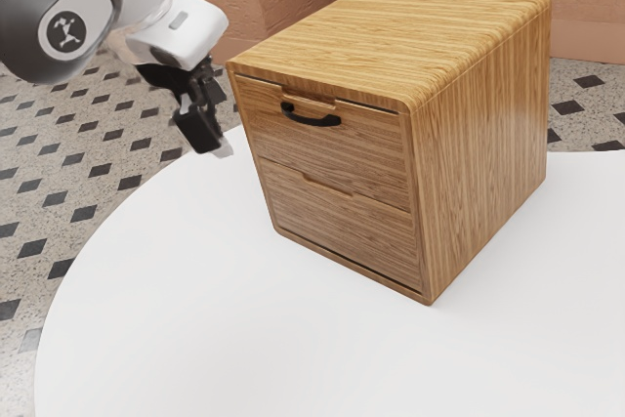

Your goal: Pull the drawer handle with one arm to open the drawer

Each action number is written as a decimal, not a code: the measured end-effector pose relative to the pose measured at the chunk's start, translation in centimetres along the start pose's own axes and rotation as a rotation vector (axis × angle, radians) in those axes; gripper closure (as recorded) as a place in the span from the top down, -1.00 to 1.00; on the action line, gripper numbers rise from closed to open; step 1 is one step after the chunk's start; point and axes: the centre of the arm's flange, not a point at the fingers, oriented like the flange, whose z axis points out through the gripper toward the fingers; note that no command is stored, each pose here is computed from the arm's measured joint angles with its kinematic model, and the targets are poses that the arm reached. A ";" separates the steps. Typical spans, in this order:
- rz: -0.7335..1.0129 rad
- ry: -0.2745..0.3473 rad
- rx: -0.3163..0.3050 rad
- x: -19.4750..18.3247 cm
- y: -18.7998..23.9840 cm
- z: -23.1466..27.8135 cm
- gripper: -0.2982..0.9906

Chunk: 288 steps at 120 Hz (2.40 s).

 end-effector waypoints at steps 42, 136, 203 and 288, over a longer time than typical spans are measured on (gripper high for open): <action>0.378 0.171 0.075 1.3 -0.8 1.9 0.52; 0.771 0.246 0.211 2.9 1.6 3.1 0.04; 0.761 0.265 0.216 2.8 -1.3 6.1 -0.16; 0.746 0.279 0.173 2.6 -1.7 9.1 -0.61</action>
